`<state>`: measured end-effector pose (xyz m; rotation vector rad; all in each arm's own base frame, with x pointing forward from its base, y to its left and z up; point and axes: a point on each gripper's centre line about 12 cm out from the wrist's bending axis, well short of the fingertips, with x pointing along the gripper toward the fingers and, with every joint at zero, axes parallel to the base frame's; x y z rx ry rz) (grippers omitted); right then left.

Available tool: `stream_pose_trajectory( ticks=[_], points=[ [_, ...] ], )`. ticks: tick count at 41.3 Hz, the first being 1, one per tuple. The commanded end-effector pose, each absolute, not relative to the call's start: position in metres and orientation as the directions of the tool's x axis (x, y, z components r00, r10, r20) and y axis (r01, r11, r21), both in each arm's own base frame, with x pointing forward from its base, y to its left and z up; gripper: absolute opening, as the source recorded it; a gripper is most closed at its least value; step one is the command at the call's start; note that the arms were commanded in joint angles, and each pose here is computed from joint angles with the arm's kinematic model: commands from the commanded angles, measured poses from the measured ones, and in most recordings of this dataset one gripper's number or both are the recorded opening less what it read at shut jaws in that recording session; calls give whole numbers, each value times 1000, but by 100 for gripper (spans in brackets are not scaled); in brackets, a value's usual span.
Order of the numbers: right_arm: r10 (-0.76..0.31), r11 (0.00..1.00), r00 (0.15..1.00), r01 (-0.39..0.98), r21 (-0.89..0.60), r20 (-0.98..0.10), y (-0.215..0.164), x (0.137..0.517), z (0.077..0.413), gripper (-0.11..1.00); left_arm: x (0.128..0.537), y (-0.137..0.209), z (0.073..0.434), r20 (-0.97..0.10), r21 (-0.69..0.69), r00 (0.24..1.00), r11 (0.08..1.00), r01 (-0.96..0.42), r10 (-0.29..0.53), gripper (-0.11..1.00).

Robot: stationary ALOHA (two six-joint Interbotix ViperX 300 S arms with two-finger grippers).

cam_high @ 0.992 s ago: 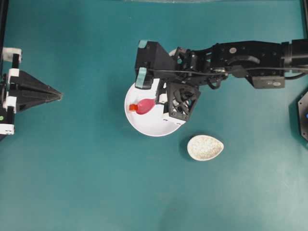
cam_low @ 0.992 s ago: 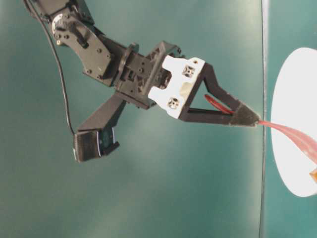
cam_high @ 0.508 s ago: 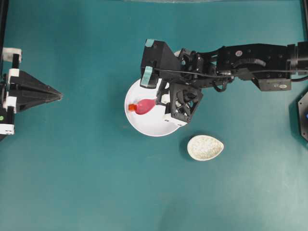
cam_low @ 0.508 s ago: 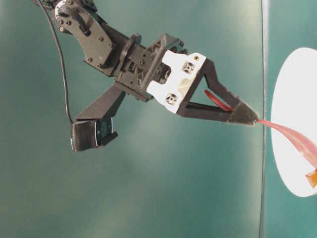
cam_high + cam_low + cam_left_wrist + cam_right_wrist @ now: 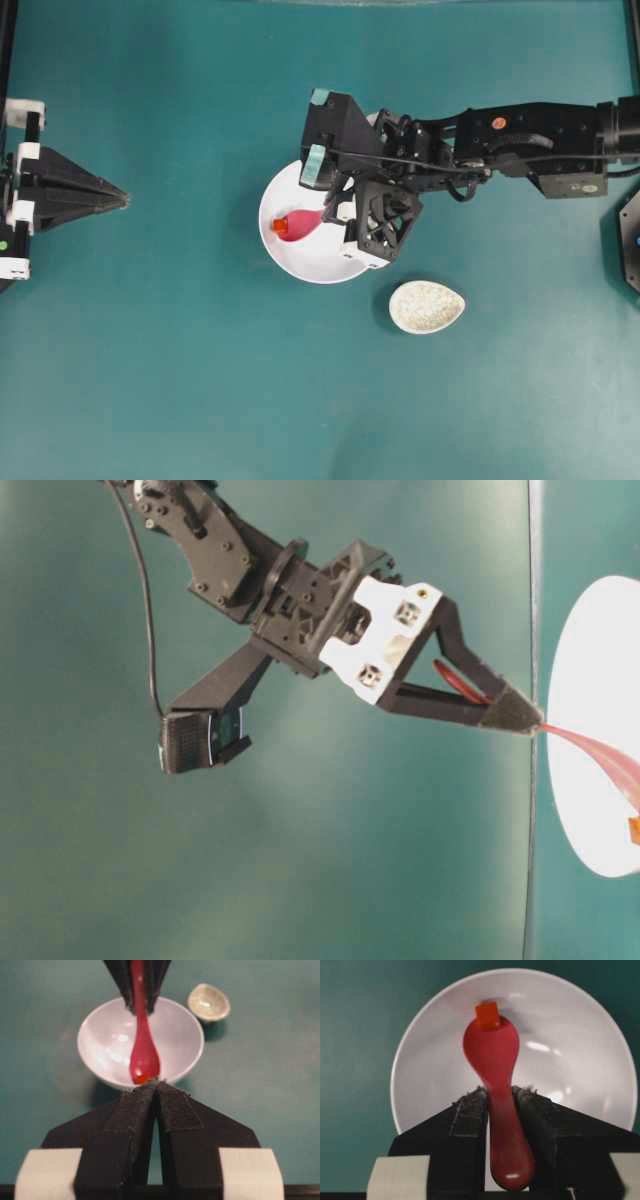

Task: Grip the spoon and scoop the red block from the bowl with right arm.
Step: 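Push the spoon under the red cube along the bowl bottom, then raise the spoon with the cube and pull it toward the right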

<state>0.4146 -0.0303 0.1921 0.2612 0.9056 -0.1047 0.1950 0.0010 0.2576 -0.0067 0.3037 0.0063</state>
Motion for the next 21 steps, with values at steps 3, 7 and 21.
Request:
stream_pose_trajectory(
  ticks=[3,7,21],
  points=[
    [14,960,687,194,201,-727,-28,412,212,25,198,2,267,-276,-4,961,1000,-10,8,0],
    [7,956,711,201,213,-703,-29,409,213,25,197,1,267,-274,-4,962,1000,-8,7,0],
    [-8,944,751,223,243,-660,-28,391,211,25,197,1,267,-274,-6,962,1000,-9,7,0]
  ],
)
